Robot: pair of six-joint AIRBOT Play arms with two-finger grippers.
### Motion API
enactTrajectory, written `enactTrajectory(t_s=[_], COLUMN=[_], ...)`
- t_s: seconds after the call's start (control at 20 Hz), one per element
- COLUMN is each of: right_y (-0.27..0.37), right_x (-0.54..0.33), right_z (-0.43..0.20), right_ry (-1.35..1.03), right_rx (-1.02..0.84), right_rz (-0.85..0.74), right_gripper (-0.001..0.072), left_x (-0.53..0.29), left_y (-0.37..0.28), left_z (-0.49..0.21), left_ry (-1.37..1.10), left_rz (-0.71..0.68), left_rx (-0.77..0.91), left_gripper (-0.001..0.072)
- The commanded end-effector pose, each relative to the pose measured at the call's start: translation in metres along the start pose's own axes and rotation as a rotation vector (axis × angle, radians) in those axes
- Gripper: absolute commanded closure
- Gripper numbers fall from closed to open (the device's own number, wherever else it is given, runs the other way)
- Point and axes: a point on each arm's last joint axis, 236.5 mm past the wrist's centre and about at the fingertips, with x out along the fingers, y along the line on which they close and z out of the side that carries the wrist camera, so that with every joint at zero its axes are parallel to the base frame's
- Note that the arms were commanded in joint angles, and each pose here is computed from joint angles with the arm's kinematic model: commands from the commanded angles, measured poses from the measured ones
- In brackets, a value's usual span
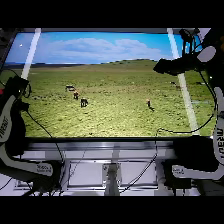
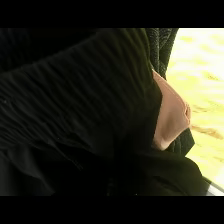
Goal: Fold the clothes and pants, and hang the long-sleeved shirts on hangers.
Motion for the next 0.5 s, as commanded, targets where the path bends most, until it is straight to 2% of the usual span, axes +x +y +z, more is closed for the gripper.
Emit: enactTrajectory(t_s=[0.0,0.05,0.2,0.25,0.45], right_y=[0.0,0.0,0.0,0.0,-0.001], right_x=[0.0,0.0,0.0,0.0,0.0], right_z=[0.0,0.0,0.0,0.0,0.008], right_ry=[-0.001,-0.001,-0.001,-0.002,-0.032], right_rx=[0.001,0.001,0.0,0.001,0.004], right_rz=[0.0,0.0,-0.001,-0.002,-0.005], right_gripper=[0.0178,0.0238,0.0601,0.0694,0.0697], left_x=[-0.025,-0.043,-0.137,-0.179,-0.393], left_y=[0.004,0.004,0.011,0.013,0.032], left_z=[0.011,0.018,0.041,0.045,0.032], left_ry=[-0.067,-0.125,-0.411,-0.533,-1.184], left_rz=[0.013,0.0,-0.1,-0.16,-0.447], left_rx=[-0.01,-0.027,-0.125,-0.162,-0.314], left_gripper=[0.0703,0.0704,0.0704,0.0704,0.0704])
